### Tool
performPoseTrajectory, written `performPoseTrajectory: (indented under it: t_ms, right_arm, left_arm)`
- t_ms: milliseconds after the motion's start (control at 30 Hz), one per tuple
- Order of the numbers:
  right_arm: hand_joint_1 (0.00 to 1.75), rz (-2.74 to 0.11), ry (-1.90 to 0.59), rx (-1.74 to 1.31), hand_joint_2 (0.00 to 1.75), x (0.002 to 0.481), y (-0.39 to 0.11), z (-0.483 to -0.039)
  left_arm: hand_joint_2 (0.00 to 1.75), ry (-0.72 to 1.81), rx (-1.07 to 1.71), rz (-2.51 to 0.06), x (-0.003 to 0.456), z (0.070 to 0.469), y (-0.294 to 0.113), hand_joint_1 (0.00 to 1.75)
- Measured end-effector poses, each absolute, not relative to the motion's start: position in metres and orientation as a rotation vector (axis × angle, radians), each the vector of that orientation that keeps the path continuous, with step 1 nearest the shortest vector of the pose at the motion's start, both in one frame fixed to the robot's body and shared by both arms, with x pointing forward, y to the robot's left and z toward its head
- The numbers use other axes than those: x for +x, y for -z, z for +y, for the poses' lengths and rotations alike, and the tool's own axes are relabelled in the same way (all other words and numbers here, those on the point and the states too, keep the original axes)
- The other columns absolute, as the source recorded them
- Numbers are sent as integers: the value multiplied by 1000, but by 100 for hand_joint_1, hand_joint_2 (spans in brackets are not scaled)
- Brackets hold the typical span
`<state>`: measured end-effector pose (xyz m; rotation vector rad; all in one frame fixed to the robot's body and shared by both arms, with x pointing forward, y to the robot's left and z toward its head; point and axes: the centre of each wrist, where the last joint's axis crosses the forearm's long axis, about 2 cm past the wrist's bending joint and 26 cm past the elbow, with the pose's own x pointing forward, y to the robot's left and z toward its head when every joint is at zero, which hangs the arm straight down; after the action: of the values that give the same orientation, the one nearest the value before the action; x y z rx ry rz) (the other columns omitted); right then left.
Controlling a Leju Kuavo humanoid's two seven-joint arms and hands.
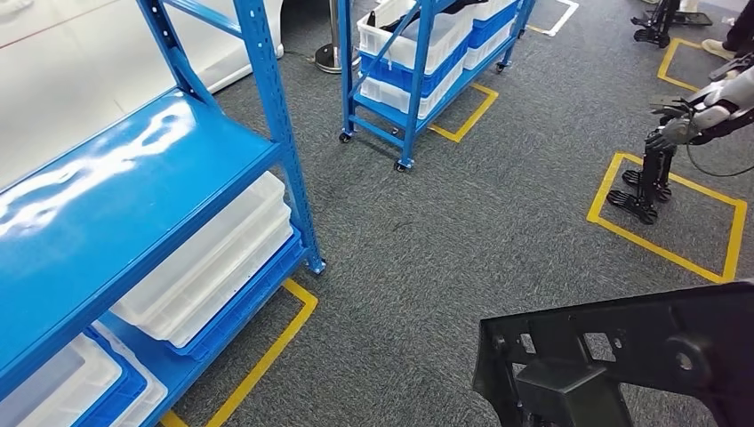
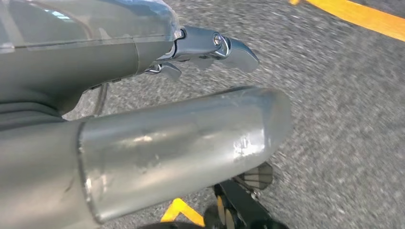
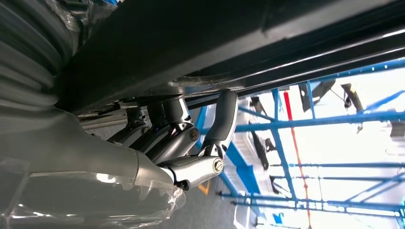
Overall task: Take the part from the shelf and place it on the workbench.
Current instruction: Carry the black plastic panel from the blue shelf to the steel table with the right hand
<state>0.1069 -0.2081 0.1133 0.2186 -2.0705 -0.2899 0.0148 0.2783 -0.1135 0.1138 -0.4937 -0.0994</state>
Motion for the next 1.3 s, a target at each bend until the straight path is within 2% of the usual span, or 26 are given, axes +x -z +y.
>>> performPoseTrajectory:
  t_ms: [1300]
  right_arm:
    - [175, -2071, 283, 204, 175, 105, -114, -209]
  left_arm:
    - [0, 114, 115, -504, 21, 280, 113, 0]
